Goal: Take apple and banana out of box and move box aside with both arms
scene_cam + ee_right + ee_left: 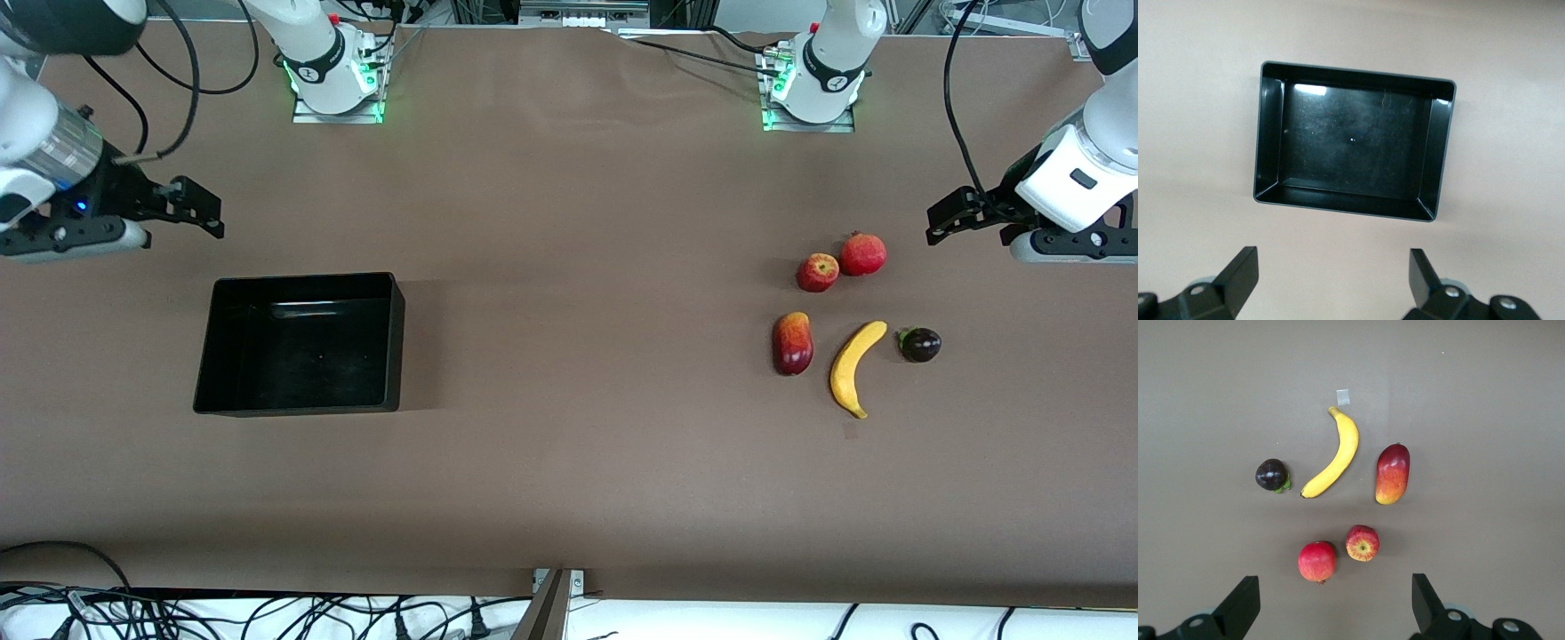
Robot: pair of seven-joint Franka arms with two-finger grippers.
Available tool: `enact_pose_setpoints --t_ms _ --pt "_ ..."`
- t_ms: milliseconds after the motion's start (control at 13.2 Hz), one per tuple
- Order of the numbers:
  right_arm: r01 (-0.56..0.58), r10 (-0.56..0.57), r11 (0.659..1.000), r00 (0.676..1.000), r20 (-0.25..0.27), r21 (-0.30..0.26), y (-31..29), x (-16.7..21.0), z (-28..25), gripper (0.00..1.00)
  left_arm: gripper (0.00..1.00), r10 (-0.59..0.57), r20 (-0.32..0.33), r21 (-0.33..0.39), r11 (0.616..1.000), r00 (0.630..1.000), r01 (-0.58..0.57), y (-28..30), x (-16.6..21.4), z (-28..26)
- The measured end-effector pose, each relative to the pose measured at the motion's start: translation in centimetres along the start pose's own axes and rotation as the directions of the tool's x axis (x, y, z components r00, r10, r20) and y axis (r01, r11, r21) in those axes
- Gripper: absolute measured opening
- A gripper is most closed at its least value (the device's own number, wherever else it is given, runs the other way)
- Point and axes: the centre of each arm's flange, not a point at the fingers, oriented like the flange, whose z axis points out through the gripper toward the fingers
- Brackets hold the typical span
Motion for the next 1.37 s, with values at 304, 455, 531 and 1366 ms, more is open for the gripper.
enact_pose_setpoints --t_ms 304,455,531,1366 --pt "0.051 -0.051 0.999 0.999 0.005 -0.009 0.0 0.8 0.4 1.00 1.00 0.000 0.000 0.000 1.000 1.000 0.000 0.0 0.0 0.0" --pt "0.054 -0.053 0.999 0.998 0.015 -0.009 0.0 0.8 0.7 1.00 1.00 0.000 0.000 0.000 1.000 1.000 0.000 0.0 0.0 0.0" --pt "0.053 -0.053 0.999 0.998 0.030 -0.007 0.0 0.7 0.8 1.00 1.00 0.000 0.000 0.000 1.000 1.000 0.000 0.0 0.0 0.0" --pt "0.040 -0.040 0.999 0.999 0.017 -0.009 1.1 0.0 -1.9 1.00 1.00 0.000 -0.001 0.000 1.000 1.000 0.000 0.0 0.0 0.0"
